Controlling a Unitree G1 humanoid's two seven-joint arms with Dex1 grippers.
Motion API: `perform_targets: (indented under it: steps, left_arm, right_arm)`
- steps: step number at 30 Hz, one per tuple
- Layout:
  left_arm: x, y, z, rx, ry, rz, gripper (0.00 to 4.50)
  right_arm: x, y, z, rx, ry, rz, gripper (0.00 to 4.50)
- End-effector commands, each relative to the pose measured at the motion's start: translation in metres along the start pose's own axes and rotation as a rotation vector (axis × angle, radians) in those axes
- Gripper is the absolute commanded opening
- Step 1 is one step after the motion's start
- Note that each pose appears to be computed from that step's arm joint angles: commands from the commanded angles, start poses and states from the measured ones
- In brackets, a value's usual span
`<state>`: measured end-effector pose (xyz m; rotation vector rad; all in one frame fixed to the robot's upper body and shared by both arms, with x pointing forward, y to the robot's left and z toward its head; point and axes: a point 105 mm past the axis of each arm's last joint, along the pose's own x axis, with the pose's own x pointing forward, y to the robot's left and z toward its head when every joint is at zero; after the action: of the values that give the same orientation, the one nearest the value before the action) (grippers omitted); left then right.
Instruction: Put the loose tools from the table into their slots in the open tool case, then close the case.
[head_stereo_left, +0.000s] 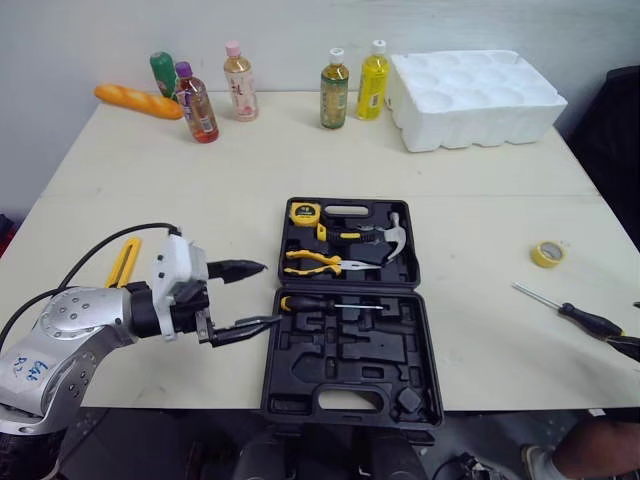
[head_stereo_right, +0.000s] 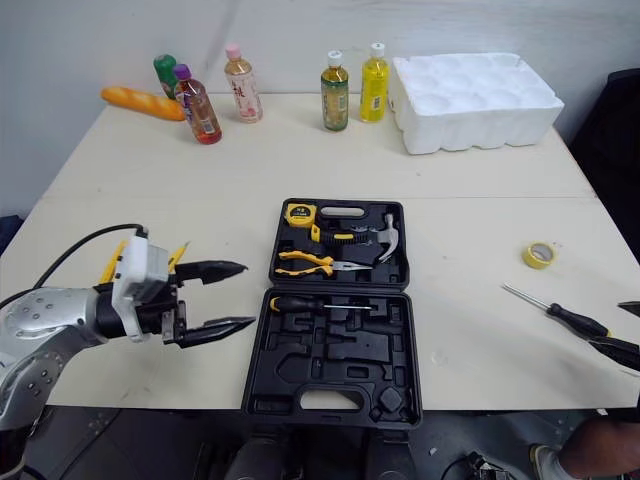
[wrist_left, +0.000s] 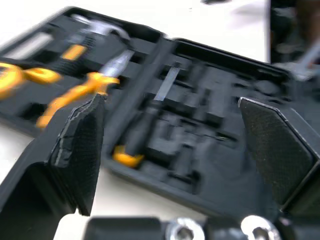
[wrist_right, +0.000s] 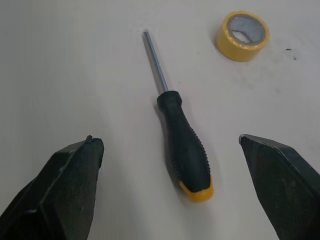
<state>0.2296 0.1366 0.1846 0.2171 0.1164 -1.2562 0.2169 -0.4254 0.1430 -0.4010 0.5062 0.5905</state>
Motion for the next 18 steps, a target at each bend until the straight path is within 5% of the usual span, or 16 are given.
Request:
perform_targets:
  steps: [1,18]
  left_arm:
    - [0.005,-0.016,0.011,-0.018,-0.012,-0.079,4.45]
    - [0.012,-0.032,0.030,0.005,-0.032,-0.162,4.45]
  right_arm:
    - [-0.003,-0.005,-0.001,-0.027,0.076,0.012,4.50]
    - [0.016,-0.020,-0.022,0.078,0.215,-0.063,4.50]
